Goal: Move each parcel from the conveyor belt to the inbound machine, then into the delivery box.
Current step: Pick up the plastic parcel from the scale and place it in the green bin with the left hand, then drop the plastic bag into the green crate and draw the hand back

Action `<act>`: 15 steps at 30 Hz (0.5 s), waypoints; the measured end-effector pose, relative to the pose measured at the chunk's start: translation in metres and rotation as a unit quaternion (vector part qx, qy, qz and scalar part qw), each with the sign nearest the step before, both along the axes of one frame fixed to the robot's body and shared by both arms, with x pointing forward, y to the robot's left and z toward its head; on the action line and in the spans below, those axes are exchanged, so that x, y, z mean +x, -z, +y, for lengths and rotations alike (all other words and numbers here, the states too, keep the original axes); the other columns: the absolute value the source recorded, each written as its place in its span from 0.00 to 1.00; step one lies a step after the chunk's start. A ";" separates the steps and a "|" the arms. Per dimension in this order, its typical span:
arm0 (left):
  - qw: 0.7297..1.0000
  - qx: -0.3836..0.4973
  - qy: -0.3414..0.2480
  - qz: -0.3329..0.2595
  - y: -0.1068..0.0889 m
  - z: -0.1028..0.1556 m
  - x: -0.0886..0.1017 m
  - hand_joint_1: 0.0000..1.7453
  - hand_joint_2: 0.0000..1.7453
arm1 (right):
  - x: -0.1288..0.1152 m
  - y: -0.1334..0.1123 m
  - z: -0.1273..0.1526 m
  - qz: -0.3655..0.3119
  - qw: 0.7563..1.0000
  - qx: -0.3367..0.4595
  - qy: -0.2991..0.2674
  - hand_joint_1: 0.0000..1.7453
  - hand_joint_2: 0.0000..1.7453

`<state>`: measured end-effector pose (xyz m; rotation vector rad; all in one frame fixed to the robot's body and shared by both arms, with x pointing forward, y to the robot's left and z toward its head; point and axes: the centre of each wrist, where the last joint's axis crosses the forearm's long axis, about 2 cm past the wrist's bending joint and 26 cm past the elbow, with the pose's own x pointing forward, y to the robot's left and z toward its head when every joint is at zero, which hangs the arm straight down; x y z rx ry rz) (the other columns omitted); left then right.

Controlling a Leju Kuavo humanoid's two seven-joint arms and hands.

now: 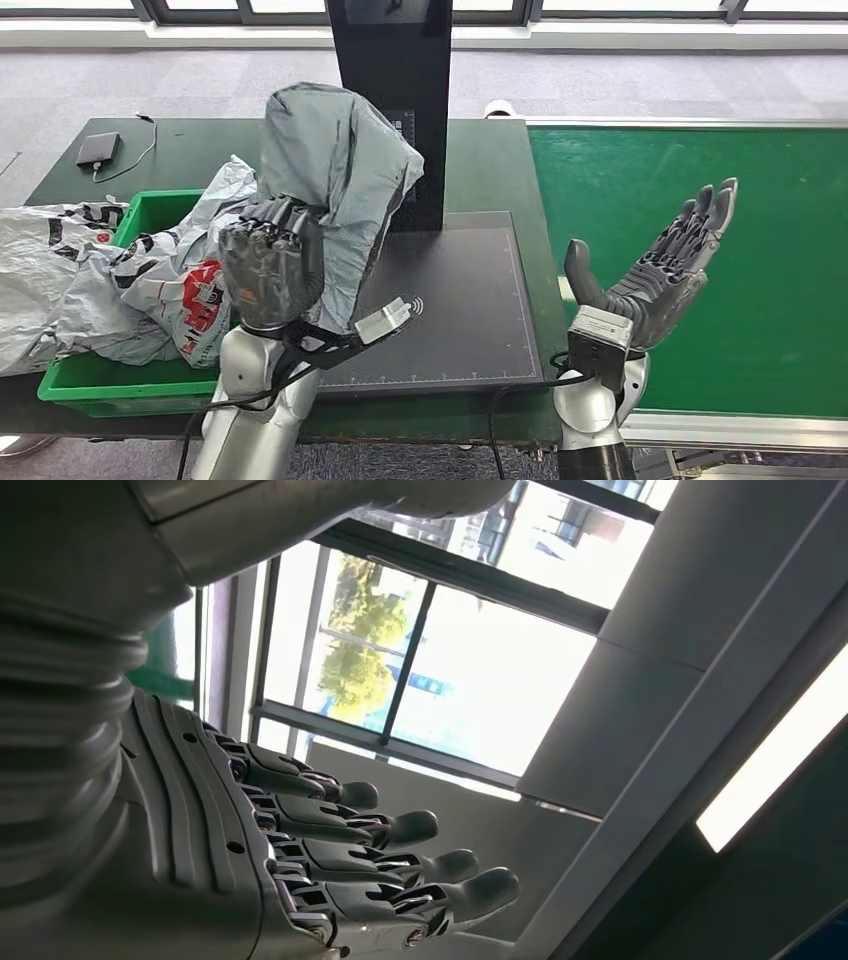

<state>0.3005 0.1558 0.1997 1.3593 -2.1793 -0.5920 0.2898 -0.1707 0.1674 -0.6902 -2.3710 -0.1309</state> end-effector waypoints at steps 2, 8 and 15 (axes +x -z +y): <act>0.998 -0.006 -0.006 -0.063 -0.026 0.014 -0.008 1.00 1.00 | 0.000 0.000 0.000 0.000 1.000 0.001 0.000 0.00 1.00; 0.979 -0.038 -0.025 -0.200 -0.079 0.049 -0.038 1.00 1.00 | 0.000 0.001 0.000 0.002 1.000 0.004 -0.001 0.00 1.00; 0.961 -0.086 -0.059 -0.256 -0.091 0.092 -0.059 1.00 1.00 | 0.000 0.001 0.000 0.004 1.000 0.007 -0.002 0.00 1.00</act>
